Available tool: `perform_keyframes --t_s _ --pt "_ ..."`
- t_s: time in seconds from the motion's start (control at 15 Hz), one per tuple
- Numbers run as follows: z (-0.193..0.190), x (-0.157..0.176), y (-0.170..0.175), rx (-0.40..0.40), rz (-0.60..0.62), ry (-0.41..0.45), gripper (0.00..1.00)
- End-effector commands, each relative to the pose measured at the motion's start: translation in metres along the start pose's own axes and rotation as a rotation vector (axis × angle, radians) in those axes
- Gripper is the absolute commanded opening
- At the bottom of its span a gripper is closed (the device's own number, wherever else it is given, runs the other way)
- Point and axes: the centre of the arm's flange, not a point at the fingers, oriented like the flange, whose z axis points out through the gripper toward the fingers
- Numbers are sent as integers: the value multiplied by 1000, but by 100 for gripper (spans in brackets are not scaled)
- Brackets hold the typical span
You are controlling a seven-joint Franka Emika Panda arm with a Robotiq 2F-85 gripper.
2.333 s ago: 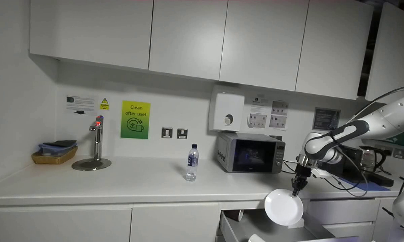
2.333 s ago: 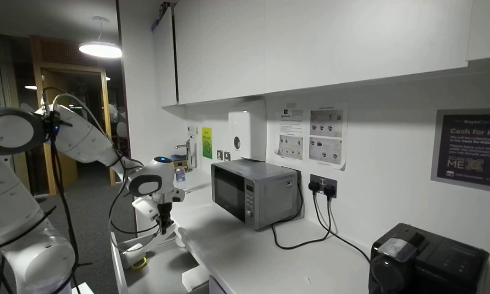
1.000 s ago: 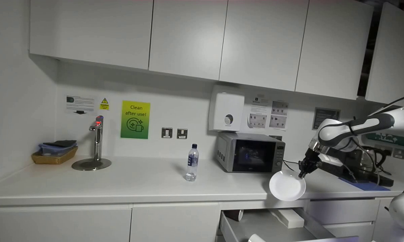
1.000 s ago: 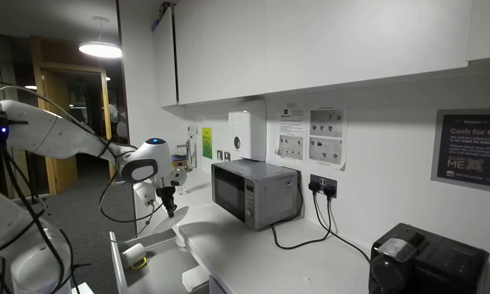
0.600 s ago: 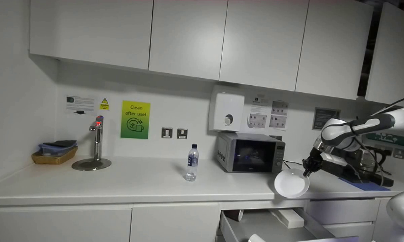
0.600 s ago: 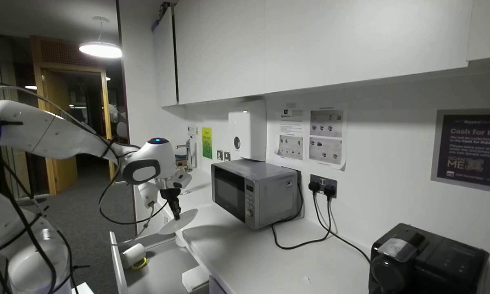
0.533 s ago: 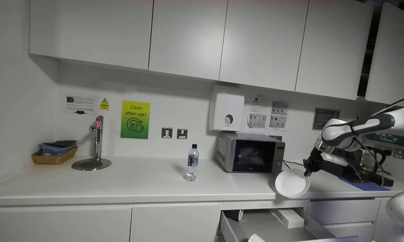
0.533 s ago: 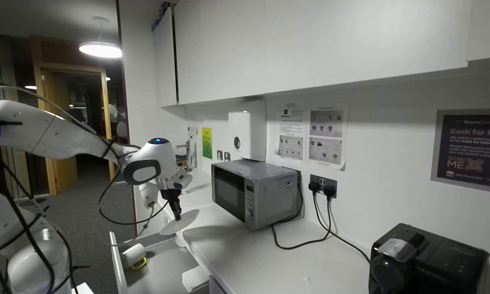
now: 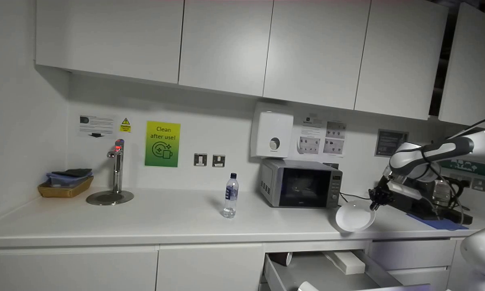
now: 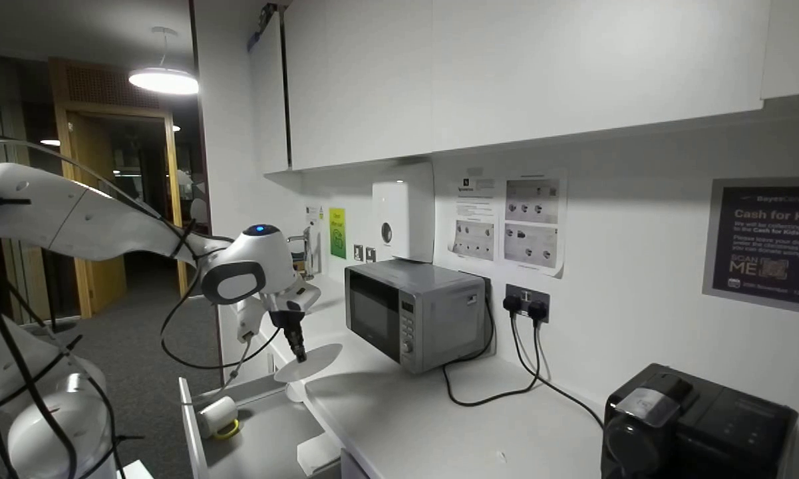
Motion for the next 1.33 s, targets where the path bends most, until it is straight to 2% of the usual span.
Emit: perform_keyframes --t_s 0.0,0.73,0.87,0.93,1.0,1.27 --pt "-11 11 14 -10 82 62 1" --pt "-23 21 53 -5 260 125 1" --pt "-22 21 52 -2 277 117 1" --pt "-14 17 52 -4 248 82 1" --pt "-13 17 51 -4 250 79 4" --pt "-9 16 51 -8 249 67 4"
